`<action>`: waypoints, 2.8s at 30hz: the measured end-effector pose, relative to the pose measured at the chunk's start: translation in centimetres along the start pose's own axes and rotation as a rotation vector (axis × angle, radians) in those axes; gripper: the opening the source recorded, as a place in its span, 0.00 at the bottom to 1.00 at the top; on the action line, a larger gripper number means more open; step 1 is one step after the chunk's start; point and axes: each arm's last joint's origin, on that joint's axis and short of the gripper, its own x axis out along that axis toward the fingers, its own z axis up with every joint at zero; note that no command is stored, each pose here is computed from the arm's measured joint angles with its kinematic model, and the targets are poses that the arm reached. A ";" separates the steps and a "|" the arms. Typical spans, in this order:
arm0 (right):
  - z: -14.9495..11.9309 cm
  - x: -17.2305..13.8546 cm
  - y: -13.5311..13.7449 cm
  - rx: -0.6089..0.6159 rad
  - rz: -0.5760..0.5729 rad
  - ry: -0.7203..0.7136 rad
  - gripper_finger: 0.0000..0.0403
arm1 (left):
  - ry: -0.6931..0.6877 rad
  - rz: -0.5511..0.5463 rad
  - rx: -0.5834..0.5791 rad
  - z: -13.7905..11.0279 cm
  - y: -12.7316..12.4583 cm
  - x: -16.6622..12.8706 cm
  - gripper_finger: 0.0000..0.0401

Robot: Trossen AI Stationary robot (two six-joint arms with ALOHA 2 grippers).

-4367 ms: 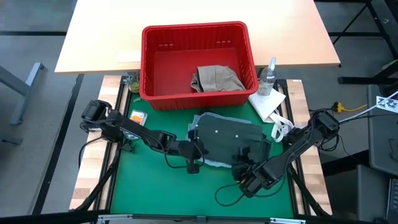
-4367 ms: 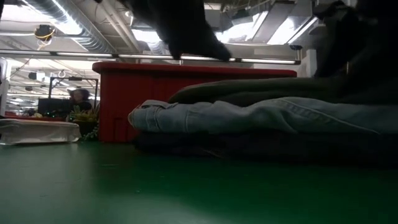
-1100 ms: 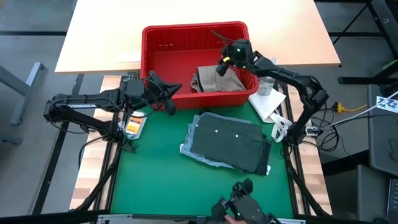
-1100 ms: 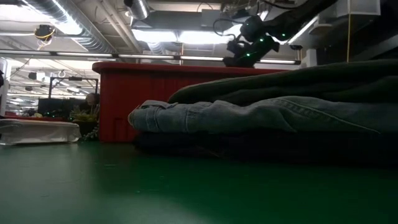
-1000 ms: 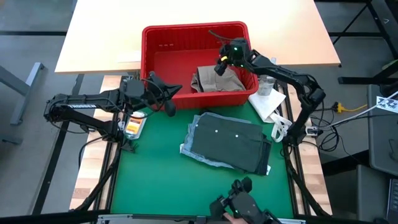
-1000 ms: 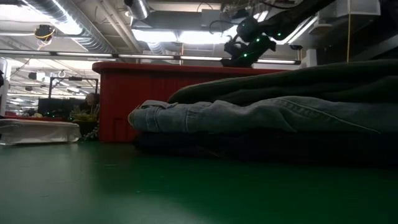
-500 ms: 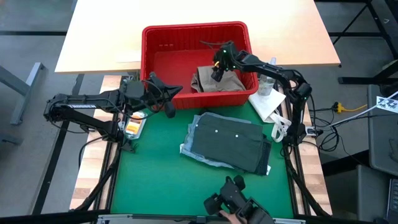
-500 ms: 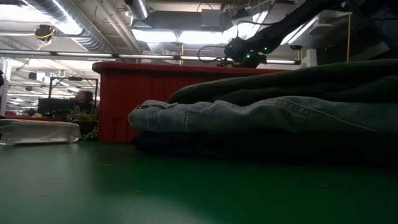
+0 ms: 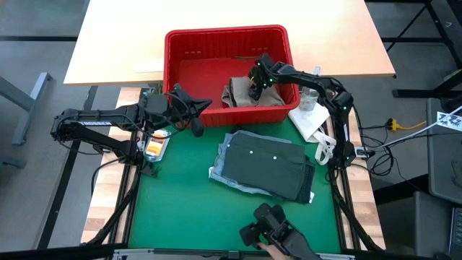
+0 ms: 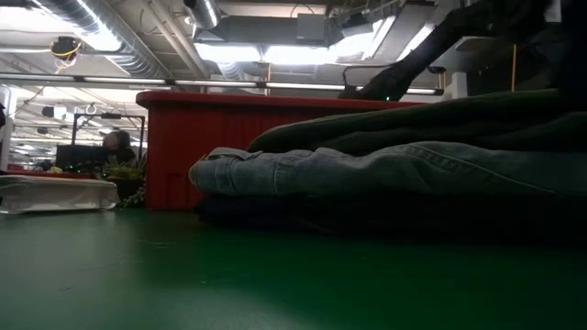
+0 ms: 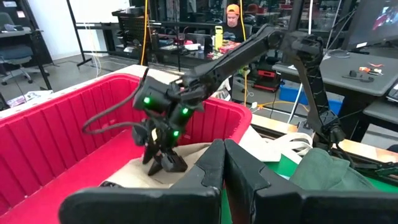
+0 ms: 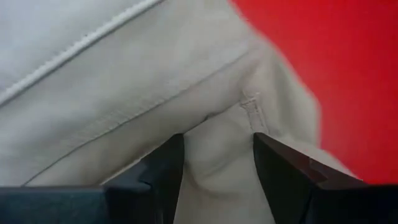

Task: Fold laundry
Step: Fold the beige shorts

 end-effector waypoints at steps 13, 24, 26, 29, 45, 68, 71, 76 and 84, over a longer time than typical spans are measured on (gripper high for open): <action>-1.4 3.0 0.2 0.008 0.031 0.064 0.43 | 0.000 0.001 0.000 0.0 0.0 0.0 0.01; -1.4 3.2 0.2 0.007 0.029 0.057 0.10 | 0.000 0.001 0.000 0.0 0.0 0.0 0.01; -1.4 3.2 0.2 0.006 0.027 0.052 0.04 | 0.000 0.001 0.000 0.0 0.0 0.0 0.01; -1.2 3.1 0.2 0.005 0.032 0.034 0.03 | 0.000 0.001 0.000 0.0 0.0 0.0 0.01; 2.8 -3.7 -0.2 -0.035 0.008 -0.242 0.04 | 0.000 0.001 0.000 0.0 0.0 0.0 0.01; 6.1 -18.3 1.1 -0.140 0.005 -0.626 0.02 | -0.003 0.002 0.094 0.0 0.0 0.0 0.01; 6.5 -20.9 1.8 -0.178 0.018 -0.714 0.03 | -0.010 0.017 0.208 0.1 0.1 0.0 0.01; 6.6 -24.9 2.7 -0.221 0.007 -0.831 0.04 | -0.012 0.051 0.318 0.2 0.5 0.2 0.02; 6.1 -29.5 3.6 -0.260 -0.031 -0.956 0.04 | 0.001 0.119 0.354 0.3 2.0 0.8 0.18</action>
